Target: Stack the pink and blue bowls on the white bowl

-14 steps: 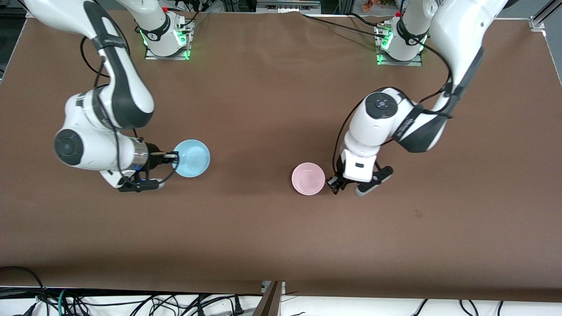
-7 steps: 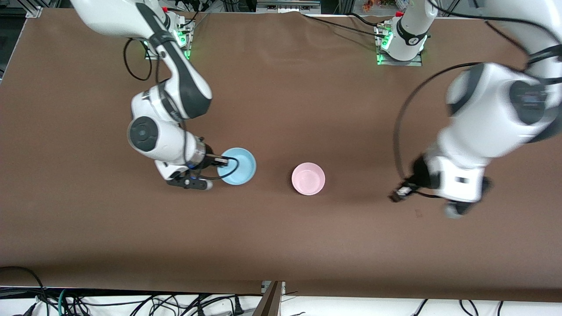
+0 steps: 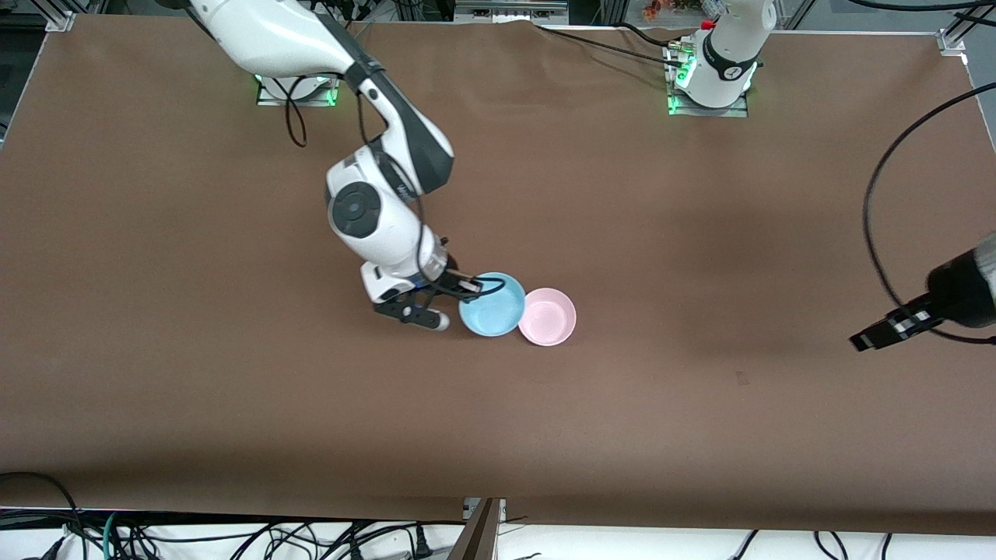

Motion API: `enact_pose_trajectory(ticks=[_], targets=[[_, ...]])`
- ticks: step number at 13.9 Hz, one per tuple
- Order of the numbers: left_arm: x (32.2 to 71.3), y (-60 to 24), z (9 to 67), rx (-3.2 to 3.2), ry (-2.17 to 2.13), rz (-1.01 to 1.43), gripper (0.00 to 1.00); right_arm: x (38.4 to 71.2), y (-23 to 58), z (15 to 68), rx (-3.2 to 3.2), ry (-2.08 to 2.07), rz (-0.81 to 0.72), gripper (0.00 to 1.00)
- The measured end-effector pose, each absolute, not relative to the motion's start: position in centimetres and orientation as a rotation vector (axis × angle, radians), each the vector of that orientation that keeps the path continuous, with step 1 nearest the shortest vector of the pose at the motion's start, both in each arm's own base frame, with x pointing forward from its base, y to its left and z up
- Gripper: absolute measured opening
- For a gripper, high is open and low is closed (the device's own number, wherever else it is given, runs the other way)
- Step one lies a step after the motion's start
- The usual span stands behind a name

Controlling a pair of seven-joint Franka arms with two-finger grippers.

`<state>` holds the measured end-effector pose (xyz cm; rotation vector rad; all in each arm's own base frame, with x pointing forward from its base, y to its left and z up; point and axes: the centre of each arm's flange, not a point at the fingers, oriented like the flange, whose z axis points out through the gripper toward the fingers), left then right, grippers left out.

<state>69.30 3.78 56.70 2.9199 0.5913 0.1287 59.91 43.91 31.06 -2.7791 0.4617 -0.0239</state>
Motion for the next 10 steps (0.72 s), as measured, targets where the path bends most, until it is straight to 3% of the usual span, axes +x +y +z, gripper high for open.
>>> enact_pose_trajectory(ticks=[5, 10], targets=[[65.8, 12.2, 60.2, 3.014, 0.367, 0.147, 0.54, 57.7, 48.5, 28.3, -2.713, 0.443, -0.11, 0.03], [65.5, 15.3, 55.6, 3.038, 0.185, 0.06, 0.56, 57.2, 49.6, 25.8, -2.691, 0.429, -0.159, 0.03]])
